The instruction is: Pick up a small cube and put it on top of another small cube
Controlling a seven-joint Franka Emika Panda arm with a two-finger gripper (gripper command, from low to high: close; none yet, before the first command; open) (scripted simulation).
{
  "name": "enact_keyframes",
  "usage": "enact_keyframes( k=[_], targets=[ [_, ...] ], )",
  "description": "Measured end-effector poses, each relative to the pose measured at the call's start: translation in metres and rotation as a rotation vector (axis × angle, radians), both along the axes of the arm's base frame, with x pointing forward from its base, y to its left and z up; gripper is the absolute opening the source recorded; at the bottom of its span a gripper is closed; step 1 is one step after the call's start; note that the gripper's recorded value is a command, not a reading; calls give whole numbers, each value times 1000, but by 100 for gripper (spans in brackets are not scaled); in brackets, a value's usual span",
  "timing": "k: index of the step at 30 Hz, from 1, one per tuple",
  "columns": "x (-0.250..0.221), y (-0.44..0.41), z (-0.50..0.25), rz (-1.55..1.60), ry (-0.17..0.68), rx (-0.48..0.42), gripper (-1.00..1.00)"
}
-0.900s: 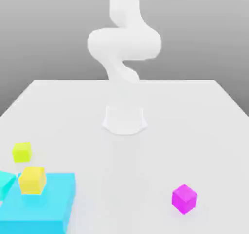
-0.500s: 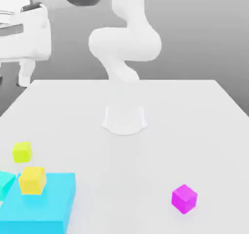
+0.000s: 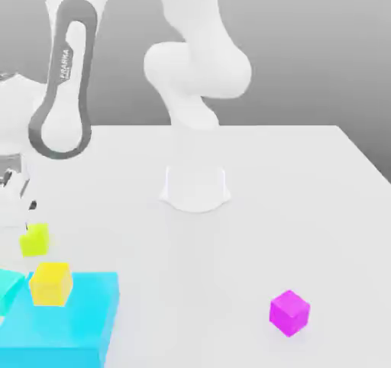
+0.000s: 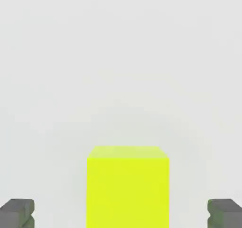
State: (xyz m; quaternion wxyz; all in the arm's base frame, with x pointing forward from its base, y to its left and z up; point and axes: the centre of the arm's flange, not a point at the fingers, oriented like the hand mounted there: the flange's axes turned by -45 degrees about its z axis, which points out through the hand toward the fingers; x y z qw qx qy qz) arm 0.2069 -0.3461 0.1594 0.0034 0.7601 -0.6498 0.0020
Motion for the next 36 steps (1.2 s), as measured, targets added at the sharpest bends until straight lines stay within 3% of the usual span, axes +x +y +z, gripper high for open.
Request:
enact_keyframes(
  k=[3,4,11,19,27,32,33,36],
  targets=[
    [-1,2,-26,-3,0,4,0],
    [-1,3,-31,-4,-1,6,-100],
    [-1,3,-30,-4,-1,6,-100],
    [2,2,29,-3,-2,6,-100],
    [133,2,80,27,-4,9,-100],
    [157,7,36,32,-3,7,-100],
    [157,7,28,32,-2,7,100],
    [157,7,28,32,-2,7,100]
  ],
)
